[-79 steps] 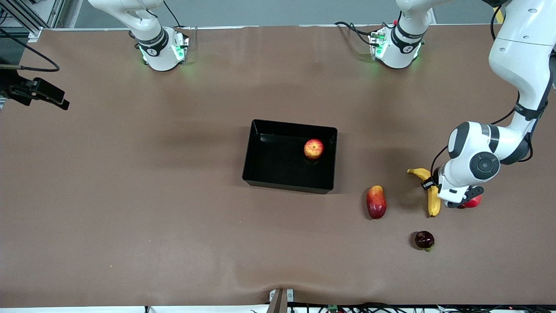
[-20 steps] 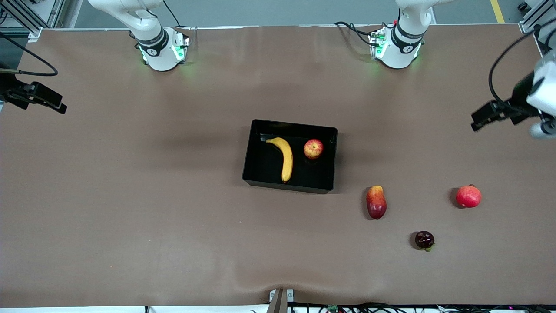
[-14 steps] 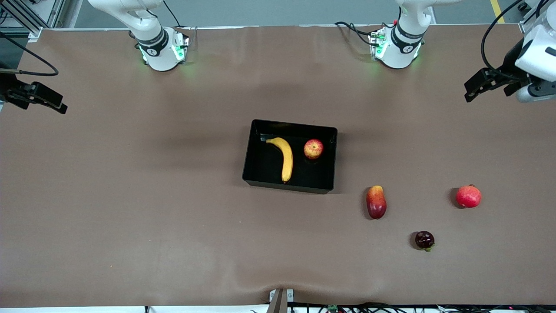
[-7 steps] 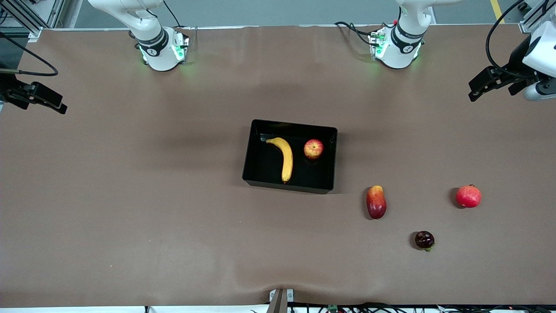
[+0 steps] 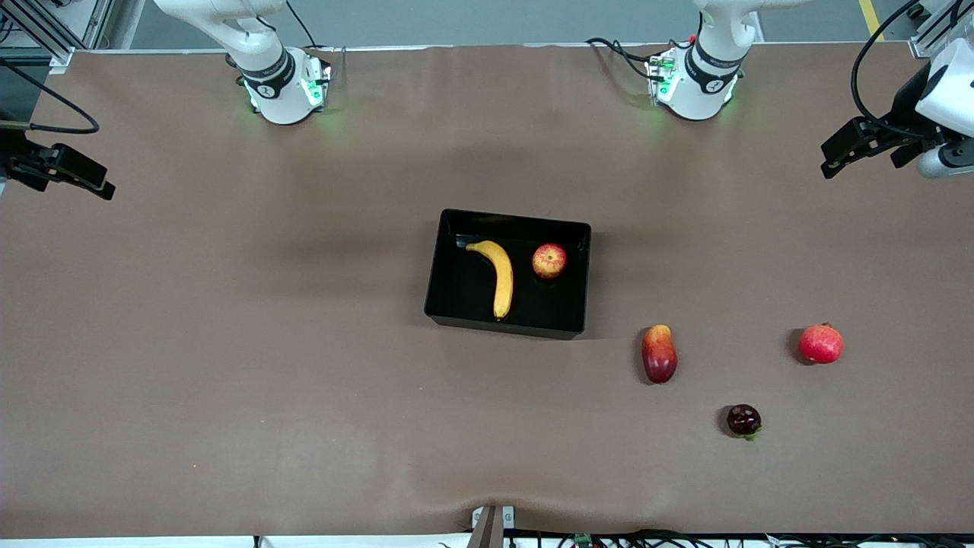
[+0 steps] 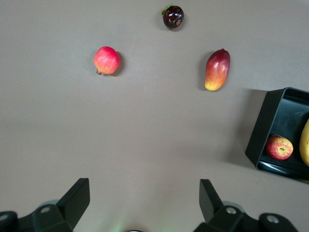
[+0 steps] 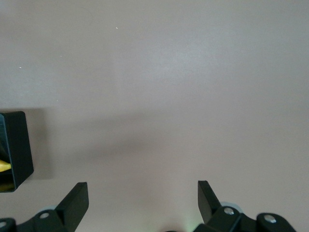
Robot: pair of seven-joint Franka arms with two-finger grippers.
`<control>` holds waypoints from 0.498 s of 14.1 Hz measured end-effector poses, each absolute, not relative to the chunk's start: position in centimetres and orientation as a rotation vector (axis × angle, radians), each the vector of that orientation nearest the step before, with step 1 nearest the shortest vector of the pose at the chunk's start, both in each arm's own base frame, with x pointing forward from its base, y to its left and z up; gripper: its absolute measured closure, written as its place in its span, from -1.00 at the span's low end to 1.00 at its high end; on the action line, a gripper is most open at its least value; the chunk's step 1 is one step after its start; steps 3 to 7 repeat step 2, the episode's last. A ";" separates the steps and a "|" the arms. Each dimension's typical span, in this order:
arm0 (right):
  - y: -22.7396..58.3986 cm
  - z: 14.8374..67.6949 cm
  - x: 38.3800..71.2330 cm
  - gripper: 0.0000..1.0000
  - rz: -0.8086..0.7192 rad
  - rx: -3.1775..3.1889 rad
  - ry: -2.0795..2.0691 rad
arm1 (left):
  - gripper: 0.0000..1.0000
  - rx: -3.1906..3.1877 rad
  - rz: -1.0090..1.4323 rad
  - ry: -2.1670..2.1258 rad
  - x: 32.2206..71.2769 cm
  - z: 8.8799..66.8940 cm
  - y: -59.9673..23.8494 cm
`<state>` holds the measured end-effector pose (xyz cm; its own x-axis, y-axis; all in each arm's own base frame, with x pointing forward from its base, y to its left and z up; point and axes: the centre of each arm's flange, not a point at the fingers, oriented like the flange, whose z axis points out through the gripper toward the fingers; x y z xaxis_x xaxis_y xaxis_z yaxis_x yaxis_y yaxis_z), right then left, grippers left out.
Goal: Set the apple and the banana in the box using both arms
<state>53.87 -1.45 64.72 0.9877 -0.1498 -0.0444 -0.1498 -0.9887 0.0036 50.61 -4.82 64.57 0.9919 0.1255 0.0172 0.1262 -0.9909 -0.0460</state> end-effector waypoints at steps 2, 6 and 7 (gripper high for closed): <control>-1.5 64.7 53.9 -1.00 -0.069 3.132 -0.237 | -1.00 -3.088 -0.018 -0.195 50.7 64.5 -4.8; -1.5 64.7 53.9 -1.00 -0.069 3.132 -0.237 | -1.00 -3.088 -0.018 -0.195 50.7 64.5 -4.8; -1.5 64.7 53.9 -1.00 -0.069 3.132 -0.237 | -1.00 -3.088 -0.018 -0.195 50.7 64.5 -4.8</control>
